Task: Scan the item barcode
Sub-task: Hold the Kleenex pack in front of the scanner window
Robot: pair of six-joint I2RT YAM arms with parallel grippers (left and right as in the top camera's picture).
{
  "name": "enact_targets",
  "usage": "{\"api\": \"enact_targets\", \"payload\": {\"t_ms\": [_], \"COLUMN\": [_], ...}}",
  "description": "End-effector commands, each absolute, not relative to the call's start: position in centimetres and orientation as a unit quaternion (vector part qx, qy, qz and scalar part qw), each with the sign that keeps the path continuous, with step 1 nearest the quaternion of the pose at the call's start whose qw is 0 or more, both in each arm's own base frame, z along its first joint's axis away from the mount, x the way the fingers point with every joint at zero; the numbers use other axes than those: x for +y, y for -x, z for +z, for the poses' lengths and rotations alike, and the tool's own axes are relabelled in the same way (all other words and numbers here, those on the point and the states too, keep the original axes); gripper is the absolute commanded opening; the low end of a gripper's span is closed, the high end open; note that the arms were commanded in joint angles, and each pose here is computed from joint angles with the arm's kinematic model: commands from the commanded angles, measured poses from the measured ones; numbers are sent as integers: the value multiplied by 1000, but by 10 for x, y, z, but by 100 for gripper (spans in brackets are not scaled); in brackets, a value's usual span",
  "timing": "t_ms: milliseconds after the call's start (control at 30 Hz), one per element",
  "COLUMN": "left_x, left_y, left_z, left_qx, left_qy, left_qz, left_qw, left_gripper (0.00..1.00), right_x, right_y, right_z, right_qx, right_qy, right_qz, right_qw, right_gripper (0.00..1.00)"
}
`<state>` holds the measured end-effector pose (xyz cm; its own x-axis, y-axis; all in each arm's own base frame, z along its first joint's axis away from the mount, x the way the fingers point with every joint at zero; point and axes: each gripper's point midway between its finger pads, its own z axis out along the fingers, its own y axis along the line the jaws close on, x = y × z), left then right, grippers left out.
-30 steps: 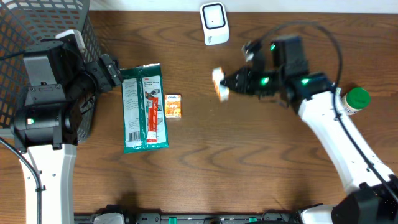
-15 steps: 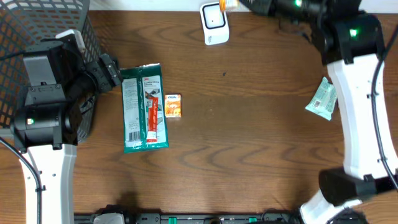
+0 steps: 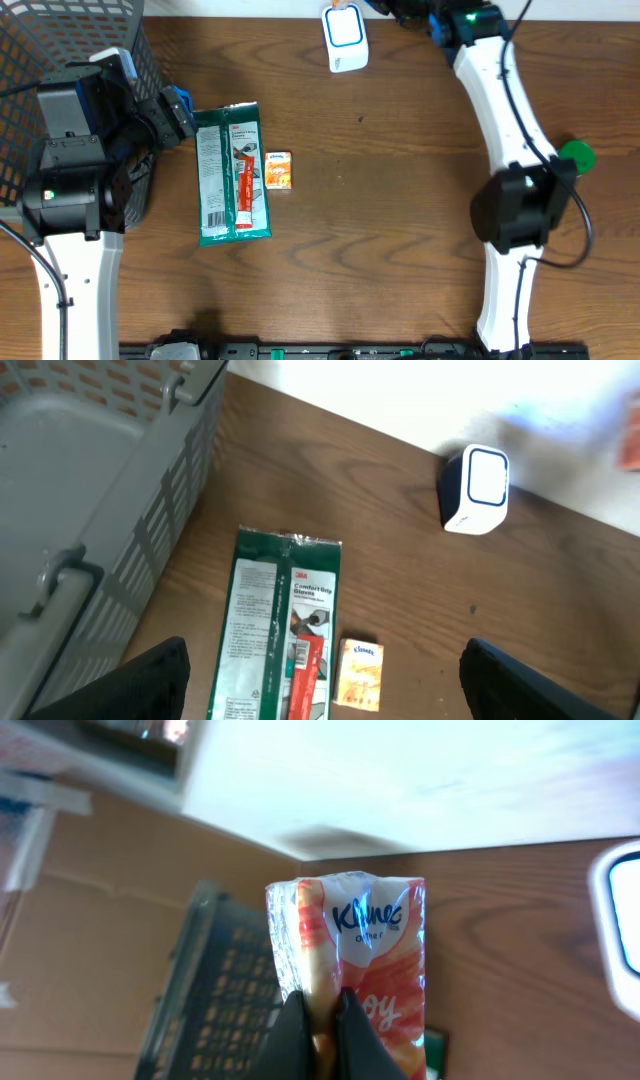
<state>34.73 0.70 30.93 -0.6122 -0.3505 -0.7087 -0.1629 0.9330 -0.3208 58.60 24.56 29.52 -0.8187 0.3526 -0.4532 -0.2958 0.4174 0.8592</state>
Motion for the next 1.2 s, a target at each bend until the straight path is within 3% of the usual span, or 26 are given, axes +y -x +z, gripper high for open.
{"api": "enact_targets", "payload": {"t_ms": [0, 367, 1167], "left_x": [8, 8, 8], "left_y": [-348, -348, -348], "left_z": [312, 312, 312], "left_qx": [890, 890, 890], "left_qy": [139, 139, 139], "left_qz": [-112, -112, -112], "left_qw": [420, 420, 420], "left_gripper": [87, 87, 87], "right_x": [239, 240, 227], "right_y": [-611, -646, -655], "right_z": [254, 154, 137], "right_qx": [788, 786, 788], "right_qy": [-36, -93, -109], "right_qz": [538, 552, 543], "right_qw": [297, 262, 268], "right_gripper": [1, 1, 1]}}
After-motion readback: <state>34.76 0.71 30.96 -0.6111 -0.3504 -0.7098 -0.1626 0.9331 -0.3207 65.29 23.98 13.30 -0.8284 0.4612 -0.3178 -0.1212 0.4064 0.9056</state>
